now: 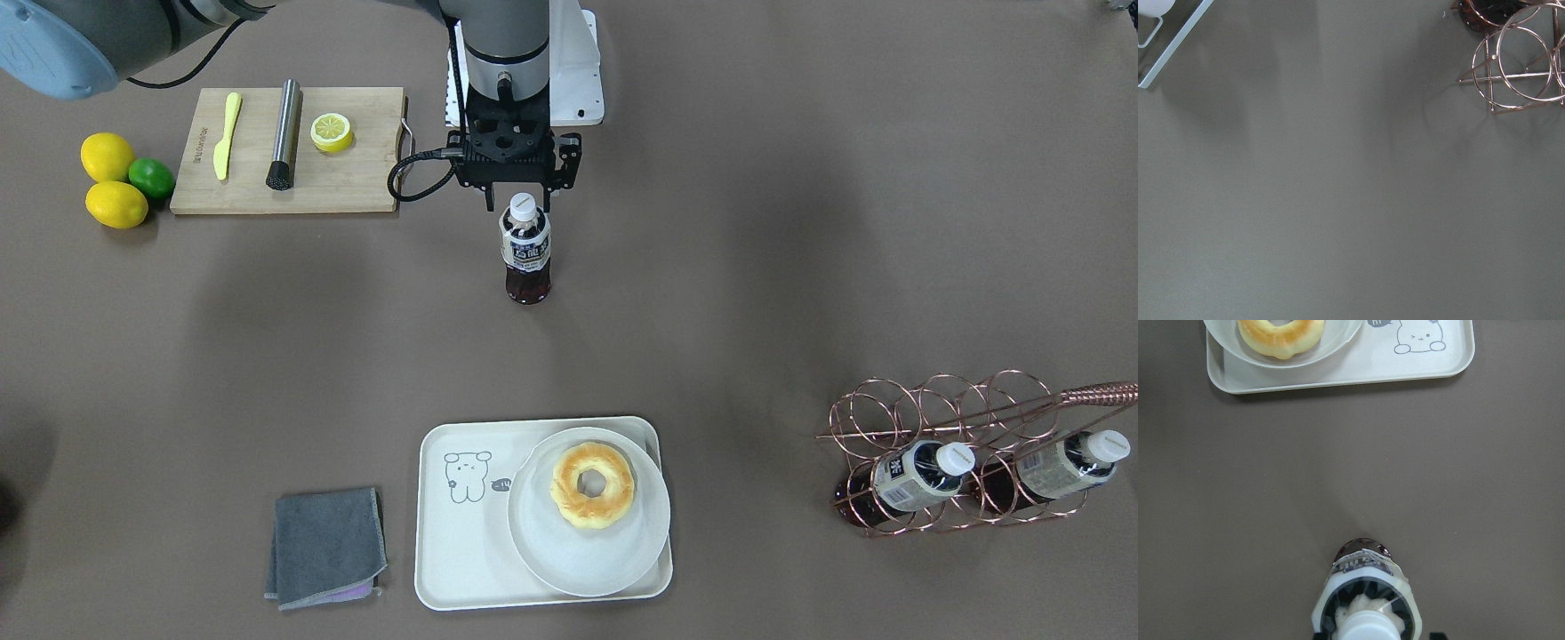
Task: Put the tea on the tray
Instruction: 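Lower the right gripper onto the tea bottle cap and grasp it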
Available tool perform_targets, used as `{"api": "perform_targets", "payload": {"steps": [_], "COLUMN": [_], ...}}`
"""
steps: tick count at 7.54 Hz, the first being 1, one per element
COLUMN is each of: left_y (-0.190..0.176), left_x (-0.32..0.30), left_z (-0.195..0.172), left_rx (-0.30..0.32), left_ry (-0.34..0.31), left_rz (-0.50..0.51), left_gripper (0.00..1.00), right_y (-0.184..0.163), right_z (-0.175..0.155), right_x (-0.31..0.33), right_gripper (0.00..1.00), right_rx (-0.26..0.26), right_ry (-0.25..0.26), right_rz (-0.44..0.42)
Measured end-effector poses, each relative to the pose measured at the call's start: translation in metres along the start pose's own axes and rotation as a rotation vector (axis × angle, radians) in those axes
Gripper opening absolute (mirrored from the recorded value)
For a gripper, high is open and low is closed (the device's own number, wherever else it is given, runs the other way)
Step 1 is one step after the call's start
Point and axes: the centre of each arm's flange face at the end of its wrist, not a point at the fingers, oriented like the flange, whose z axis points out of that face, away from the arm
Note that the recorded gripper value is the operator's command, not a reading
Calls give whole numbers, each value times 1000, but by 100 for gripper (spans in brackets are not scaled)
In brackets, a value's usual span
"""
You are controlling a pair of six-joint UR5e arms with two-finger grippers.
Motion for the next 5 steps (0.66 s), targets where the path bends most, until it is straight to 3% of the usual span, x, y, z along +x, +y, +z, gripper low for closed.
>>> {"api": "perform_targets", "payload": {"steps": [3,5], "left_y": [-1,-1], "left_x": [0,0], "left_z": [0,0], "left_rx": [0,1], "left_ry": [-2,-1], "left_rz": [5,7], "left_gripper": [98,98], "right_y": [0,0], "right_z": [0,1], "right_x": [0,1], "right_gripper": [0,0], "right_rx": [-1,-2], "right_ry": [2,5], "right_rz": [4,5]}}
